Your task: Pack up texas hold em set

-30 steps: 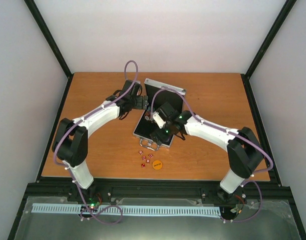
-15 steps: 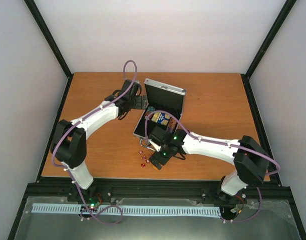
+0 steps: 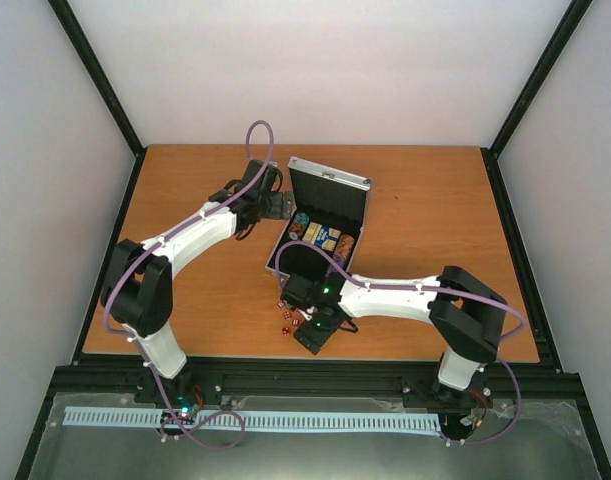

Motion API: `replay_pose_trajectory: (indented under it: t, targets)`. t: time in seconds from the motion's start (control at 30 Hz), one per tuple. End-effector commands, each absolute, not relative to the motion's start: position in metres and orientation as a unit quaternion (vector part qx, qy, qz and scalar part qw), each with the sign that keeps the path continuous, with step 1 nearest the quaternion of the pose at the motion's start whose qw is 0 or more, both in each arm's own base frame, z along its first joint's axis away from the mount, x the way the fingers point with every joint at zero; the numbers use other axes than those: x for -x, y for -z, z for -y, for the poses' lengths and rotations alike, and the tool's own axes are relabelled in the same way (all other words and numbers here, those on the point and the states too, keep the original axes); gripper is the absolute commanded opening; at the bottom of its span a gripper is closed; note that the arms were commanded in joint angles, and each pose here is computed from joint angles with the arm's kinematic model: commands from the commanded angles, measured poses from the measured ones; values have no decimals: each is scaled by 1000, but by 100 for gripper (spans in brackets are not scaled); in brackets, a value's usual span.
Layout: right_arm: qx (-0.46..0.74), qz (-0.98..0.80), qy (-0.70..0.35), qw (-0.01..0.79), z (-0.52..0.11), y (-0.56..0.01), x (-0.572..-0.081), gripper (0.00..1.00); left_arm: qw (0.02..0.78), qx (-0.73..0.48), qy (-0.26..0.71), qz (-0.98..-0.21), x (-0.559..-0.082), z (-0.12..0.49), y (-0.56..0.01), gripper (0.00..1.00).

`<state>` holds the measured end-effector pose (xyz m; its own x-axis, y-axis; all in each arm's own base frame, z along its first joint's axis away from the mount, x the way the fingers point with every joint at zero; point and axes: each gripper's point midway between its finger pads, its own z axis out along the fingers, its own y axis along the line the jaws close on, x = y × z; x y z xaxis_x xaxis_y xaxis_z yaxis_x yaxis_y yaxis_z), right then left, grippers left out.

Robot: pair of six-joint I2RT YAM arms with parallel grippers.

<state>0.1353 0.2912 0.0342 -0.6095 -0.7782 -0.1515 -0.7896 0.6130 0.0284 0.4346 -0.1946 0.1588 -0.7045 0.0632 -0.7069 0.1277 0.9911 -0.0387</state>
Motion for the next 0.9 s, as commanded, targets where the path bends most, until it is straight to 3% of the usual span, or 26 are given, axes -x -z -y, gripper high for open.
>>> replay_pose_trajectory:
  t: [0.0, 0.3, 0.87]
  targets:
    - [424, -903, -33, 65, -298, -32, -139, 91, 404, -52, 40, -912, -433, 191, -183, 100]
    - [422, -904, -33, 63, -305, -28, -141, 83, 403, -52, 39, -913, -431, 190, -180, 100]
    - [413, -909, -29, 44, -305, -7, -138, 77, 408, -55, 33, -911, -430, 188, -185, 100]
